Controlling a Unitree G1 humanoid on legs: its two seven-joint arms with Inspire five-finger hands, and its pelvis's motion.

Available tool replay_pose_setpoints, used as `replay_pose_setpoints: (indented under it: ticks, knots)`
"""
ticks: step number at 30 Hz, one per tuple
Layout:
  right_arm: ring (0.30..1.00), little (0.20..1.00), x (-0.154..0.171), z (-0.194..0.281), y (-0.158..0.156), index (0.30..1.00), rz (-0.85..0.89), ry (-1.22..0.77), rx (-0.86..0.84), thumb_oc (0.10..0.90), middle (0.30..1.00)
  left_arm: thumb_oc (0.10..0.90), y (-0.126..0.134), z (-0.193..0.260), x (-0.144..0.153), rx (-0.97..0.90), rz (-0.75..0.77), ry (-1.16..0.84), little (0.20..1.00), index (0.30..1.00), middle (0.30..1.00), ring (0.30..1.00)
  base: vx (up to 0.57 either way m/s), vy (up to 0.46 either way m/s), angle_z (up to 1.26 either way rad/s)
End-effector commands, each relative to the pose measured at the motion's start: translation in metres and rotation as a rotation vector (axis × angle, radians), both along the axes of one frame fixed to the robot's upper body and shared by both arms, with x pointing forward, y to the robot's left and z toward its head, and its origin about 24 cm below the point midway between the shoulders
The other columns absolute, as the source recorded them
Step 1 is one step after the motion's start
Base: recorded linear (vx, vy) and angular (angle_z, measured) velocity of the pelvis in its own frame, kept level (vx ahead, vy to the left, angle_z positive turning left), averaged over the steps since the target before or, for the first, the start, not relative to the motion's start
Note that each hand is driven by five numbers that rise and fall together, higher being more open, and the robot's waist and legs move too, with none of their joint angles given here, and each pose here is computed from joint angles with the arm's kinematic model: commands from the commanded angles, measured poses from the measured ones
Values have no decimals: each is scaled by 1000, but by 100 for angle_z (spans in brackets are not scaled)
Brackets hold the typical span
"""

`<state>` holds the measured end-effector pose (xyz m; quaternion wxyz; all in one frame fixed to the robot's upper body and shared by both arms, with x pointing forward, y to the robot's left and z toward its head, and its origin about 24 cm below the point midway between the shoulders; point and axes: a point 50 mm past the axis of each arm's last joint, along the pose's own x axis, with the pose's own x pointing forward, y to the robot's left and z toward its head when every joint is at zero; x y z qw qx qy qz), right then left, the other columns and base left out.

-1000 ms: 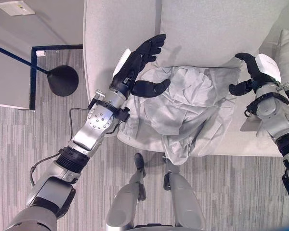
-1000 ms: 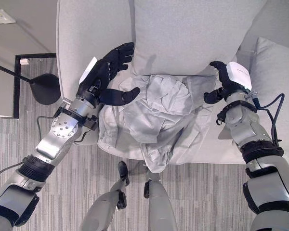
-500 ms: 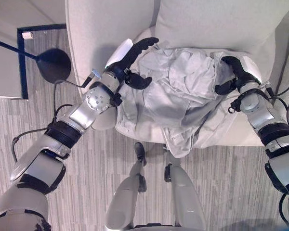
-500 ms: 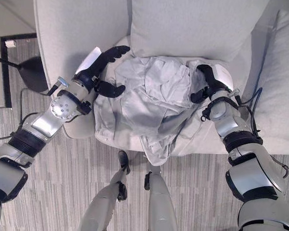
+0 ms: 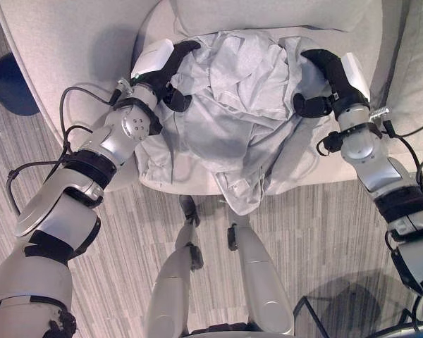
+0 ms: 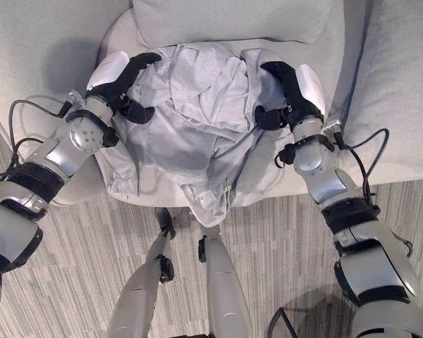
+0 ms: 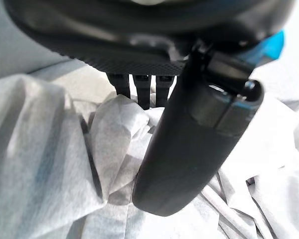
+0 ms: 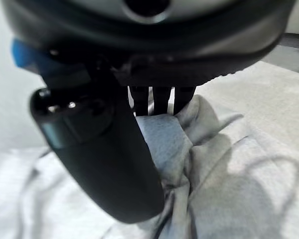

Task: Hang the clothes on the sofa on the clothes rack.

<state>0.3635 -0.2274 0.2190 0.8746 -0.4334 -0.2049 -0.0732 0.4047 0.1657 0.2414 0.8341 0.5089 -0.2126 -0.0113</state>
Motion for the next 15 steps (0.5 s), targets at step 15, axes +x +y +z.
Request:
replay_pose_setpoints:
  ticks: [15]
  knots:
    - [300,300,-40,-4,-39,300,-71,-128,116,400,300,400,34,7,-65,-529,-56,-336,300,300,300,300,46,-51,-3]
